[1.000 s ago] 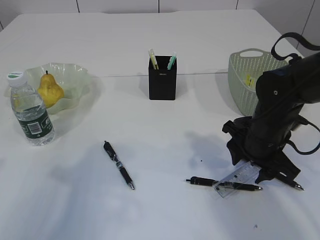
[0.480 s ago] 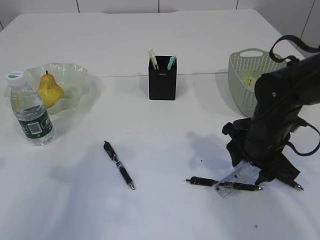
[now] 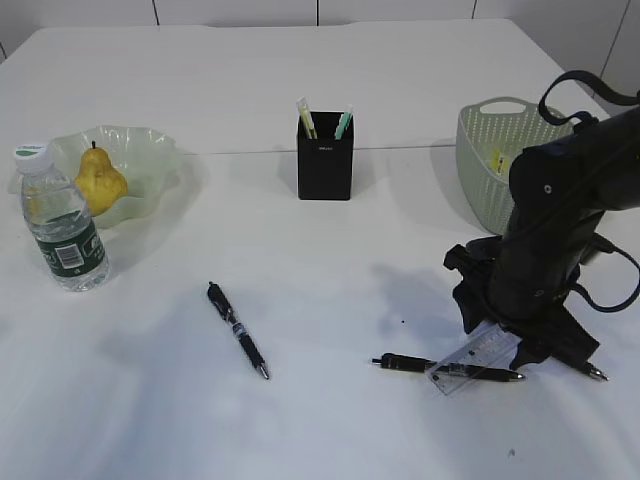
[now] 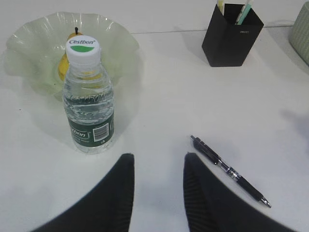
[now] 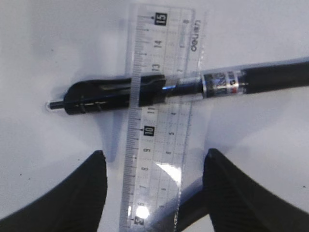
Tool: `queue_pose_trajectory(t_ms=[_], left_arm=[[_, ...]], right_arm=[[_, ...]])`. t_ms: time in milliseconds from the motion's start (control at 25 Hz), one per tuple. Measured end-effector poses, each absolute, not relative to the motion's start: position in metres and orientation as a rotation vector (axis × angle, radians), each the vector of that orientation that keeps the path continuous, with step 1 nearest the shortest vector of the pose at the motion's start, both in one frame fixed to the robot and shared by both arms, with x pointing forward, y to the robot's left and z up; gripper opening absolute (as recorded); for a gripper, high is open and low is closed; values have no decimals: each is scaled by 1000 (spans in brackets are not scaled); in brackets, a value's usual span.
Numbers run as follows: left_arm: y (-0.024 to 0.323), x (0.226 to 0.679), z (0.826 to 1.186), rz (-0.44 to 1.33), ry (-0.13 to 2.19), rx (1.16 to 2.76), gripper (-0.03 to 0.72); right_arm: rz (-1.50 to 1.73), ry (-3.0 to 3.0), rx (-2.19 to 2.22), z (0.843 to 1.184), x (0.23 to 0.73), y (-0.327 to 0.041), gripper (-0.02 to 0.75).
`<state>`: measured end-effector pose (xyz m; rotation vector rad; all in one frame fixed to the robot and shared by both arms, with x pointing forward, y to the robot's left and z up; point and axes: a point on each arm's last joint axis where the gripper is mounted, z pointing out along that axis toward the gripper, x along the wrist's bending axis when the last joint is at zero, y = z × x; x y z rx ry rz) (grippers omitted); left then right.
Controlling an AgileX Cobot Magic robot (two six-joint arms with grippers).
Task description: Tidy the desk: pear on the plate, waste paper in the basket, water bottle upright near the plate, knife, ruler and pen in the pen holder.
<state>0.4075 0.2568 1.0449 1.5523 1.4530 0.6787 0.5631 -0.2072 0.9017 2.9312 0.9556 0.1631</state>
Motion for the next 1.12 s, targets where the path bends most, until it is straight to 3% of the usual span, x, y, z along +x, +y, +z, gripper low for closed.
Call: queue_pose_trajectory(t_ms=[280,560,1120], left_arm=[[257,407,1045,679,1453,1552,237],[257,407,1045,679,1453,1552,237],[257,407,1045,679,1453,1552,237]], right_arm=[[160,955,2932,901,563,-207,485],[160,955,2932,901,563,-207,373],[156,955,2932,900,563,-207,358]])
